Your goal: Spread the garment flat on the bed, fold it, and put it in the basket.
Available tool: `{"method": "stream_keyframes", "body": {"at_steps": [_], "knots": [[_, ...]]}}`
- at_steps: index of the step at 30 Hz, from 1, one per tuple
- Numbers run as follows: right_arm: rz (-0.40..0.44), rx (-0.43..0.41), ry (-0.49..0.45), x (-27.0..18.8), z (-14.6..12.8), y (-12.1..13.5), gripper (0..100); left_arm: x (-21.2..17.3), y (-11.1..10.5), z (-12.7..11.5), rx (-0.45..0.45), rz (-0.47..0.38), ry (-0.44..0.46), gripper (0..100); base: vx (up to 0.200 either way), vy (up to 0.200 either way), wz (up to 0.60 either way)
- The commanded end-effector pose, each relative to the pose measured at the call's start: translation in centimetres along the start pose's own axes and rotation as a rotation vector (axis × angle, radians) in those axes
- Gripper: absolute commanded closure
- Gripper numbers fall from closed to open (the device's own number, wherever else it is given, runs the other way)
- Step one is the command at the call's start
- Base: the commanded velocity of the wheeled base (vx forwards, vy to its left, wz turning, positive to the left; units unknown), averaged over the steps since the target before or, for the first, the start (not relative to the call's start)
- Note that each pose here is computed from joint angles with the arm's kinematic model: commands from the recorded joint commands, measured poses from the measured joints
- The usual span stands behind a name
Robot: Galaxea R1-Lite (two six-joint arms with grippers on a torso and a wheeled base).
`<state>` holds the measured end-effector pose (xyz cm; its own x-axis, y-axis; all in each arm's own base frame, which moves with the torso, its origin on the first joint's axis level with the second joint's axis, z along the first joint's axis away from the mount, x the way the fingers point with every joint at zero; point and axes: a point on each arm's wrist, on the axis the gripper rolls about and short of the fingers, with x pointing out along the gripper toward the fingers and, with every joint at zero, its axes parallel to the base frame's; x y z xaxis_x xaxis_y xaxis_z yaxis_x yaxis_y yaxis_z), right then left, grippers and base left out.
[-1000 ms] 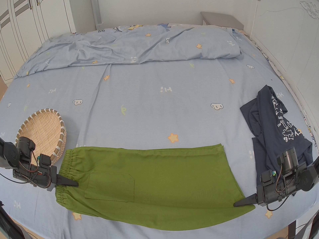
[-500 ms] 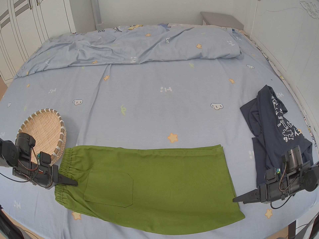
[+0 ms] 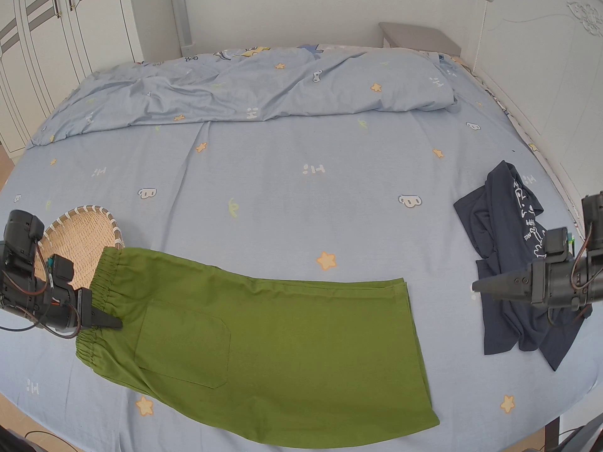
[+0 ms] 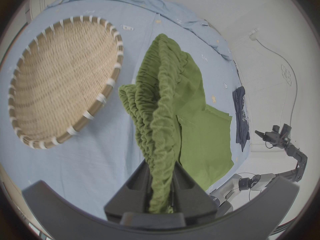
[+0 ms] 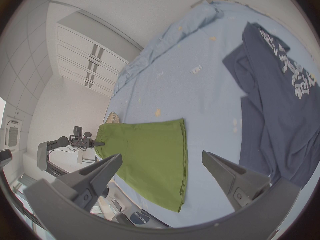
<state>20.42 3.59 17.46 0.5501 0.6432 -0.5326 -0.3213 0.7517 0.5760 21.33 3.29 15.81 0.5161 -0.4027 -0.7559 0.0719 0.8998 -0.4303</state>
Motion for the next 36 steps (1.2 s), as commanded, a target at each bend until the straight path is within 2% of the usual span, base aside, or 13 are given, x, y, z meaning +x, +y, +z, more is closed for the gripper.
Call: {"method": "stream_keyframes", "body": {"at_steps": [1,4,9,11,15,20,21,22,27,28,36], "knots": [[0.032,-0.103,-0.125,-3.5,1.5,3.5,0,-3.1,-2.0,1.6,0.066,0.039,-0.097,100,0.000,0.000,0.00],[0.027,-0.101,-0.120,-3.5,1.4,3.5,0,-3.5,-2.7,3.2,0.094,0.073,-0.115,100,0.000,0.000,0.00],[0.000,-0.105,-0.130,-3.6,1.4,3.5,0,-3.1,-6.2,3.5,0.188,0.120,-0.024,100,0.000,0.000,0.00],[-0.002,-0.106,-0.128,-3.5,1.3,3.6,0,-2.8,-7.4,3.2,0.221,0.108,-0.005,100,0.000,0.000,0.00],[-0.013,-0.110,-0.128,-3.4,1.2,3.7,0,-2.2,-11.2,2.2,0.237,0.046,0.019,100,0.000,0.000,0.00],[-0.013,-0.111,-0.127,-3.7,1.2,4.0,0,-2.2,-14.5,2.1,0.300,0.085,-0.021,100,0.000,0.000,0.00],[-0.013,-0.111,-0.127,-3.7,1.2,4.0,0,-2.2,-14.5,2.1,0.300,0.085,-0.021,100,0.000,0.000,0.00],[-0.008,-0.115,-0.123,-3.8,1.0,4.2,0,-1.5,-15.8,2.0,0.323,0.085,-0.018,100,0.000,0.000,0.00],[-0.017,-0.114,-0.121,-3.7,1.0,4.2,0,-0.4,-18.8,1.3,0.336,0.029,0.012,100,0.000,0.000,0.00],[-0.028,-0.113,-0.119,-3.6,0.9,4.2,0,0.2,-20.1,1.1,0.340,0.002,0.028,100,0.000,0.000,0.00],[-0.036,-0.110,-0.115,-3.4,0.9,4.0,0,3.9,-23.5,-0.9,0.328,-0.039,0.122,100,0.000,0.000,0.00]]}}
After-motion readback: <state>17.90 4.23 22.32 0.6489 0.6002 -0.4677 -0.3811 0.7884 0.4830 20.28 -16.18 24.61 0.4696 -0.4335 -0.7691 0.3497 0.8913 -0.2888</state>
